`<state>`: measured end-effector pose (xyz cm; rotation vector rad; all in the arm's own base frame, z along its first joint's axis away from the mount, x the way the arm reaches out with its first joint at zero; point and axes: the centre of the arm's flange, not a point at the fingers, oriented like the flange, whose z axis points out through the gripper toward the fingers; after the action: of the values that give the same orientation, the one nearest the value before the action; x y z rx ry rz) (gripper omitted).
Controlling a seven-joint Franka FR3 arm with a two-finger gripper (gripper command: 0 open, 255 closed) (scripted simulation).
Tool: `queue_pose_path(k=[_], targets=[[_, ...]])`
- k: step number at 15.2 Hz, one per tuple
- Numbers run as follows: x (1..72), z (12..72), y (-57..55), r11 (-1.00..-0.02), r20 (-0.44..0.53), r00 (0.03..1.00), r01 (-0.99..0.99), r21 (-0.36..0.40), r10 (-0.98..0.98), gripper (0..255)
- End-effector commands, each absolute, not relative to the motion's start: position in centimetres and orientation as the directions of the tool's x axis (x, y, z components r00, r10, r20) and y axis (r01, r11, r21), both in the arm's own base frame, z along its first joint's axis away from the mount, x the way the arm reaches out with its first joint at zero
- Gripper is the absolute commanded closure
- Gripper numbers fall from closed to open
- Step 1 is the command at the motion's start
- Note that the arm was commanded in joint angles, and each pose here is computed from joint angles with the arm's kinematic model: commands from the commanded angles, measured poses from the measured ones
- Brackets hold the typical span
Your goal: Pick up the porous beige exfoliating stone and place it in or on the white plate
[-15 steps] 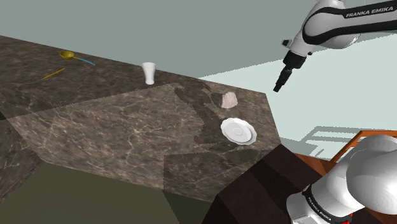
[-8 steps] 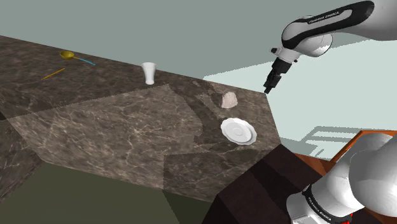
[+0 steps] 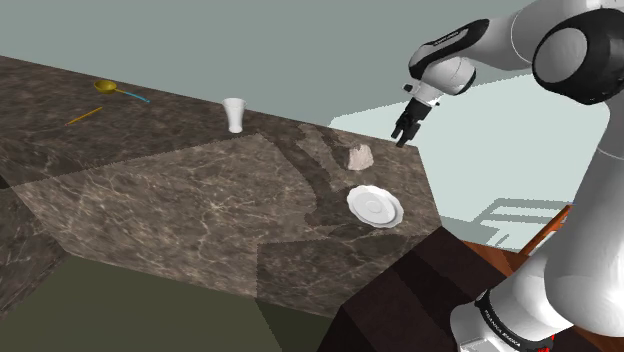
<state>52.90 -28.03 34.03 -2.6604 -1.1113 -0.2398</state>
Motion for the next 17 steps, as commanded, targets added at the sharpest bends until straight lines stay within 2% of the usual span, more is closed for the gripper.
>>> queue_pose_path(k=[1, 11, 17], targets=[[55.2, 32.4, -28.6, -0.632, 0.275, 0.652, 0.756, -0.169, 0.706, 0], [66.9, 24.7, -29.4, -0.392, 0.403, 0.429, 0.903, -0.174, 0.809, 0], [66.9, 22.4, -28.2, -0.392, 0.403, 0.428, 0.903, -0.173, 0.809, 0]])
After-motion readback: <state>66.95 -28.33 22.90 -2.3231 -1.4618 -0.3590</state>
